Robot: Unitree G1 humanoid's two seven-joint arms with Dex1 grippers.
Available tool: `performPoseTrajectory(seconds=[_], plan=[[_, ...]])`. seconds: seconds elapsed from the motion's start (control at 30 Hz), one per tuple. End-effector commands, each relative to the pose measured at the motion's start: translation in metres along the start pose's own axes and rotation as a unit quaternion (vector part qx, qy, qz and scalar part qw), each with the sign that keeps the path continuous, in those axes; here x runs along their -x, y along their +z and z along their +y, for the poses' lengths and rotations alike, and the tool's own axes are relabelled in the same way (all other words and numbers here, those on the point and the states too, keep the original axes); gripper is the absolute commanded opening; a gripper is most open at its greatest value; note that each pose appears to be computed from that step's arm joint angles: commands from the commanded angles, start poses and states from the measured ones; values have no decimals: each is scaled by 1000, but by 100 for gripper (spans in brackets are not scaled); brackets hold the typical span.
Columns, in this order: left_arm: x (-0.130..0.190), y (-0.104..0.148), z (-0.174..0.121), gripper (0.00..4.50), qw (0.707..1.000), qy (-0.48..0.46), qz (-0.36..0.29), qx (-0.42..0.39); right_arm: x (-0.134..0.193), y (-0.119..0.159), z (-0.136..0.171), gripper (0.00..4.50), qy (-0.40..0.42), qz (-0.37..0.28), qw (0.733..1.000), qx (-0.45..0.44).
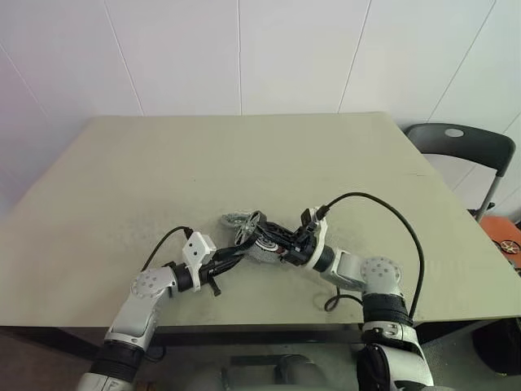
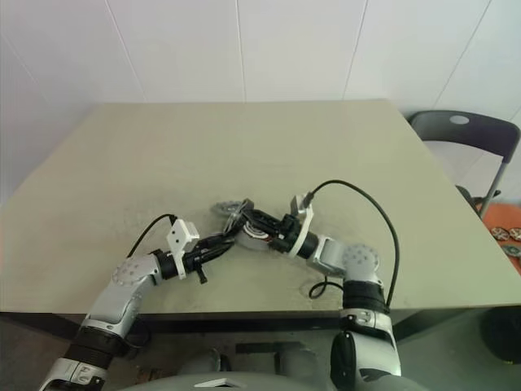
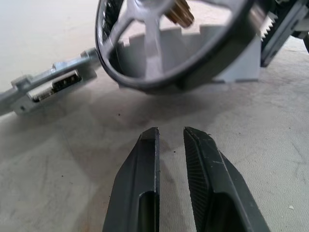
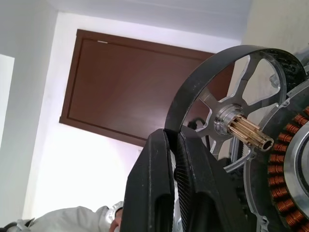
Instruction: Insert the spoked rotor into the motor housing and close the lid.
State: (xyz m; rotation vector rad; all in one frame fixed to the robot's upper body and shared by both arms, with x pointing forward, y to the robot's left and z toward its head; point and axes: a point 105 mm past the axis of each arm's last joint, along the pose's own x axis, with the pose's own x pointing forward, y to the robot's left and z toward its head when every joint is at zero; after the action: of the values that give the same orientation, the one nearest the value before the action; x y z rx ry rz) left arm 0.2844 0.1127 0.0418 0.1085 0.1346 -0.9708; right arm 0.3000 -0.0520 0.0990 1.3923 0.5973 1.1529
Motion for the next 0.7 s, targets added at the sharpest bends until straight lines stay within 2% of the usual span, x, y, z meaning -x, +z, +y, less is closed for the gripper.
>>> performPoseTrajectory(seconds=[0.03, 0.3, 0.7], plan=[[-2, 13, 1, 92, 1000, -1, -15, -22, -9, -8, 19, 0, 37, 39, 998, 24], [-1, 16, 2, 92, 1000, 0, -14, -27, -4, -21, 4, 0, -2, 78, 997, 14], [25, 20, 18, 92, 999, 9, 19, -29, -14, 14, 8, 0, 37, -28, 999, -22]])
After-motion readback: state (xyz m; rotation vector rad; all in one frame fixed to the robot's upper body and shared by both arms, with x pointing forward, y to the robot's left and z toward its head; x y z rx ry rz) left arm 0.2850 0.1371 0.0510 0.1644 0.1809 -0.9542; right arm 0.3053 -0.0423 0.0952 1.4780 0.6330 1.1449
